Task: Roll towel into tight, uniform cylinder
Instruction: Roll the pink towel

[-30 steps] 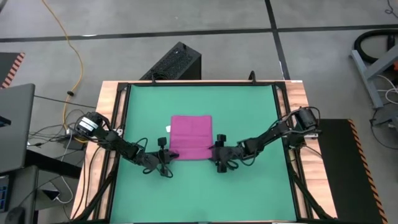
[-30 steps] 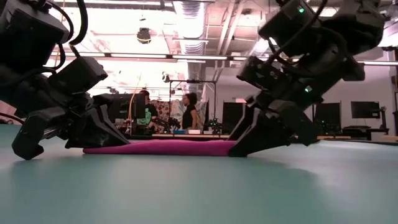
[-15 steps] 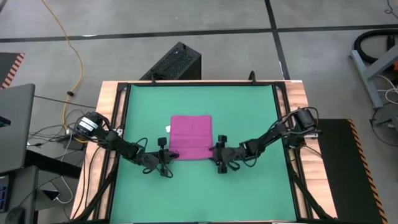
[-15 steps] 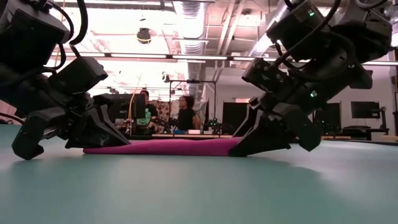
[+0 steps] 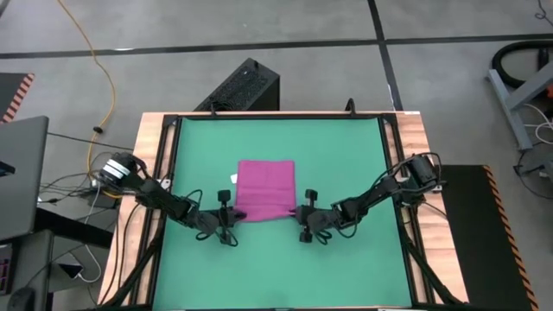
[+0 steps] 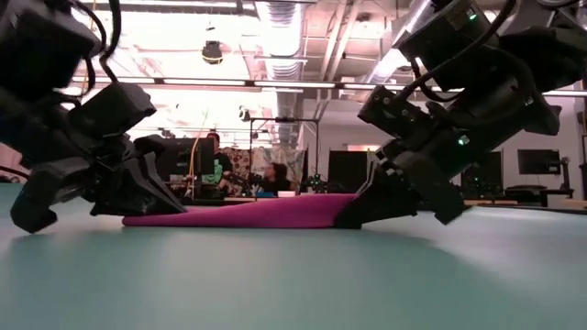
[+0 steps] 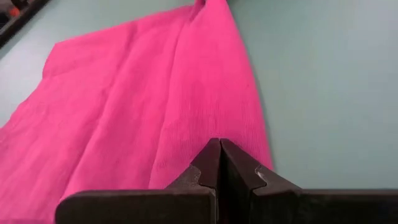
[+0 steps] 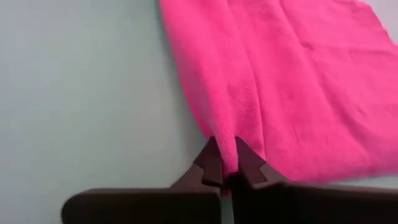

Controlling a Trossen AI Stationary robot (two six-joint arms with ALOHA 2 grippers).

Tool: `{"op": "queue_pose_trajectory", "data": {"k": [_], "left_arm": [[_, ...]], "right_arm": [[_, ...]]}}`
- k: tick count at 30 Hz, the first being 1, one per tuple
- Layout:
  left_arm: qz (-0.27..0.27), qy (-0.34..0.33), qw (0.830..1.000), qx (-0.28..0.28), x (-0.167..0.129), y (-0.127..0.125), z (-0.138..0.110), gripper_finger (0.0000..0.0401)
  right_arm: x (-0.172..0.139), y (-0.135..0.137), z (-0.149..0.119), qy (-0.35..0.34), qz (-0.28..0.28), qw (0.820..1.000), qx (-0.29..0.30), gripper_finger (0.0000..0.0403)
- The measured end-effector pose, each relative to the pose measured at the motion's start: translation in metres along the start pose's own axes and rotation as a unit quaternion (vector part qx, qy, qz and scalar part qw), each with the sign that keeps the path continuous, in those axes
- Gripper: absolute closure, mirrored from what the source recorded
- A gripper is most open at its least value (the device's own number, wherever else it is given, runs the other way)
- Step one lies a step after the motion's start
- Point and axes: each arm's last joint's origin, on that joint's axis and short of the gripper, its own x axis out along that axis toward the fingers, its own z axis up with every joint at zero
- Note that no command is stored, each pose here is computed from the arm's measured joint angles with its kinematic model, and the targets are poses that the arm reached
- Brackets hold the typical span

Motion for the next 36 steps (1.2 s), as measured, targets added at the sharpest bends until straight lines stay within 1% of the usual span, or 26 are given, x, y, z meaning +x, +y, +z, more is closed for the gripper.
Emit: {"op": "queue_pose_trajectory", "data": {"k": [2, 6, 8, 10, 12, 13, 17, 19, 23, 26, 28, 32, 33, 36], "left_arm": [[-0.004, -0.020, 1.000, -0.006, -0.005, 0.001, 0.008, 0.0401], [0.001, -0.059, 0.998, 0.003, -0.016, 0.004, 0.024, 0.0401], [0.029, -0.076, 0.997, 0.018, -0.021, 0.008, 0.031, 0.0401], [0.062, -0.079, 0.994, 0.046, -0.023, 0.014, 0.035, 0.0401], [0.079, -0.083, 0.991, 0.062, -0.022, 0.020, 0.038, 0.0401], [0.079, -0.081, 0.991, 0.066, -0.020, 0.022, 0.039, 0.0401], [0.036, -0.058, 0.995, 0.075, -0.010, 0.028, 0.032, 0.0401], [0.033, -0.048, 0.995, 0.080, -0.006, 0.030, 0.029, 0.0401], [0.028, -0.023, 0.995, 0.093, 0.003, 0.036, 0.021, 0.0401], [-0.001, -0.004, 0.996, 0.094, 0.011, 0.040, 0.013, 0.0401], [-0.024, -0.005, 0.996, 0.092, 0.017, 0.043, 0.010, 0.0401], [-0.050, 0.002, 0.995, 0.082, 0.025, 0.051, 0.004, 0.0401], [-0.056, 0.004, 0.996, 0.076, 0.026, 0.052, 0.003, 0.0401], [-0.081, 0.003, 0.995, 0.053, 0.027, 0.055, 0.002, 0.0401]], "right_arm": [[-0.001, 0.003, -0.001, 0.000, 0.005, 1.000, 0.031, 0.0385], [-0.002, 0.006, 0.000, 0.005, 0.027, 0.996, 0.089, 0.0385], [-0.002, 0.007, 0.001, 0.011, 0.042, 0.992, 0.116, 0.0386], [-0.003, 0.007, 0.001, 0.016, 0.059, 0.988, 0.143, 0.0386], [-0.003, 0.008, 0.002, 0.021, 0.077, 0.982, 0.171, 0.0386], [-0.003, 0.009, 0.003, 0.023, 0.088, 0.978, 0.186, 0.0386], [-0.001, 0.008, 0.006, 0.039, 0.141, 0.956, 0.255, 0.0386], [0.000, 0.007, 0.008, 0.049, 0.167, 0.940, 0.294, 0.0386], [0.002, 0.002, 0.012, 0.061, 0.187, 0.913, 0.357, 0.0386], [0.002, 0.002, 0.016, 0.056, 0.198, 0.893, 0.400, 0.0385], [-0.001, 0.003, 0.022, 0.065, 0.215, 0.878, 0.423, 0.0385], [-0.012, 0.002, 0.032, 0.080, 0.220, 0.852, 0.468, 0.0385], [-0.015, 0.001, 0.035, 0.080, 0.221, 0.848, 0.474, 0.0385], [-0.022, 0.001, 0.035, 0.096, 0.206, 0.844, 0.485, 0.0385]]}}
